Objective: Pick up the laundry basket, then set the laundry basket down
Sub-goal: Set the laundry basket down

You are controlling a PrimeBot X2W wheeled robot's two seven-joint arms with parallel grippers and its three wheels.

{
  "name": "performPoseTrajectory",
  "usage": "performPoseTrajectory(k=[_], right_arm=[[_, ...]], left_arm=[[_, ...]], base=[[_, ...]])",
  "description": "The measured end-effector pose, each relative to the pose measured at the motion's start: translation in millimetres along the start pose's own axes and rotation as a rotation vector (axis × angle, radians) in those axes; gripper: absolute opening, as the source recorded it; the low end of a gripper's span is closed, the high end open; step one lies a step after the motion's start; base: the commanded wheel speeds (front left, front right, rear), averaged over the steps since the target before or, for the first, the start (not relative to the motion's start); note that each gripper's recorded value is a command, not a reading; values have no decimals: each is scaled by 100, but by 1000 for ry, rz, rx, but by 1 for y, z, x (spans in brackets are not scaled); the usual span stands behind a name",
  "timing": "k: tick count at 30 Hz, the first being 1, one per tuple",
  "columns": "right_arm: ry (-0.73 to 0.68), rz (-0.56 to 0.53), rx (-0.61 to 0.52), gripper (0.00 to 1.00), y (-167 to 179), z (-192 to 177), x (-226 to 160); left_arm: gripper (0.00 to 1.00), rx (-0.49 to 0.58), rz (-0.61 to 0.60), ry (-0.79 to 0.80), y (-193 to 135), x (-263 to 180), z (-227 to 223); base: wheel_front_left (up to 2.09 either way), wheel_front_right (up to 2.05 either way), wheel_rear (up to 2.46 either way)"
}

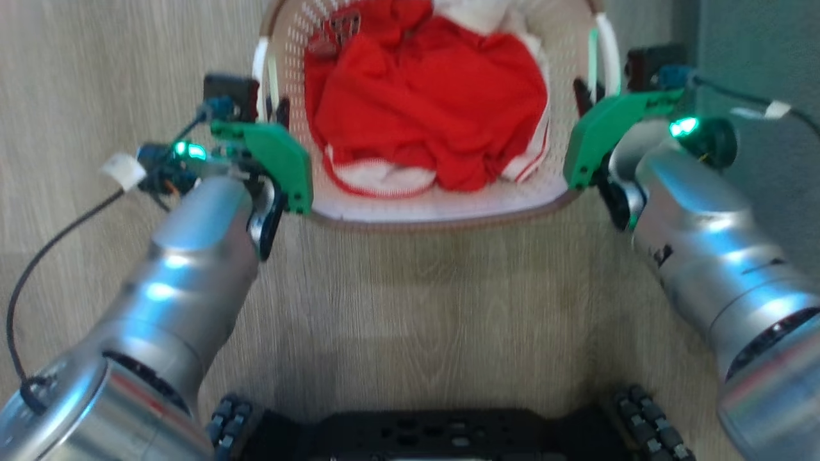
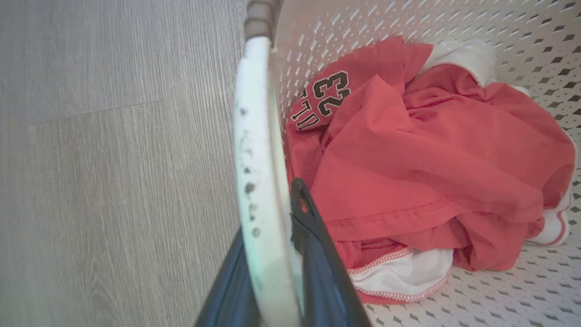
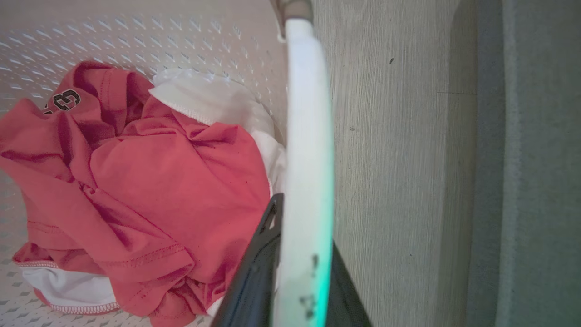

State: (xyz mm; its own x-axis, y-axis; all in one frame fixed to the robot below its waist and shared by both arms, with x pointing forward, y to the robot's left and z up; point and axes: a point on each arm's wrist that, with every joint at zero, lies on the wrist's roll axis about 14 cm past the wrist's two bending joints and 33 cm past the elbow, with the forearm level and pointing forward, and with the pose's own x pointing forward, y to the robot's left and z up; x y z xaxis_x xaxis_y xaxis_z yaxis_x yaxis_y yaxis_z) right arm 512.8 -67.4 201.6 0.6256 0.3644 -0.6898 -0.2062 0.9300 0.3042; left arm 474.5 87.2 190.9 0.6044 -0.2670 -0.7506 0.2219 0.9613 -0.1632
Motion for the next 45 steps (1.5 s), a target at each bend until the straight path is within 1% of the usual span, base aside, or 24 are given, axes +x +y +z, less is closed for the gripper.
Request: performPoseTrajectory(k=[5, 11, 23, 32, 36, 37, 38, 39, 40, 41, 42, 43, 44, 45], right_arm=[[27, -2, 3, 0, -8, -16, 21], [58, -1, 2, 0, -12, -34, 35], [74, -7, -13, 0, -17, -47, 44], [54, -13, -22, 0, -19, -46, 49], [53, -15, -32, 20, -20, -46, 49], [53, -14, -38, 29, -20, -45, 49], [55, -15, -42, 36, -21, -46, 49], [55, -16, -44, 46, -21, -46, 49], [55, -17, -45, 46, -21, -45, 50], [54, -17, -44, 59, -21, -45, 50], [54, -17, -44, 76, -21, -45, 50], [50, -20, -43, 93, -22, -43, 49], [48, -23, -43, 100, -23, -42, 49], [48, -23, -43, 100, -23, -42, 49]], left_arm=[[0, 4, -3, 21, 4, 19, -11], [0, -8, 2, 50, 9, 28, -27], [0, -8, -2, 69, 10, 35, -40], [0, 0, 3, 59, 13, 41, -36], [0, -5, 7, 61, 14, 41, -37], [0, -3, 7, 60, 14, 41, -36], [3, -2, 9, 59, 15, 41, -36], [14, -5, 13, 58, 16, 41, -35], [14, -7, 17, 58, 17, 41, -35], [33, -7, 22, 60, 19, 40, -35], [40, -7, 22, 60, 19, 40, -35], [45, -7, 37, 67, 24, 38, -37], [49, -6, 41, 68, 26, 37, -37], [79, -6, 41, 68, 26, 37, -37]], base=[[0, 0, 0], [0, 0, 0], [0, 0, 0], [0, 0, 0], [0, 0, 0], [0, 0, 0], [0, 0, 0], [0, 0, 0], [0, 0, 0], [0, 0, 0], [0, 0, 0], [0, 0, 0], [0, 0, 0], [0, 0, 0]])
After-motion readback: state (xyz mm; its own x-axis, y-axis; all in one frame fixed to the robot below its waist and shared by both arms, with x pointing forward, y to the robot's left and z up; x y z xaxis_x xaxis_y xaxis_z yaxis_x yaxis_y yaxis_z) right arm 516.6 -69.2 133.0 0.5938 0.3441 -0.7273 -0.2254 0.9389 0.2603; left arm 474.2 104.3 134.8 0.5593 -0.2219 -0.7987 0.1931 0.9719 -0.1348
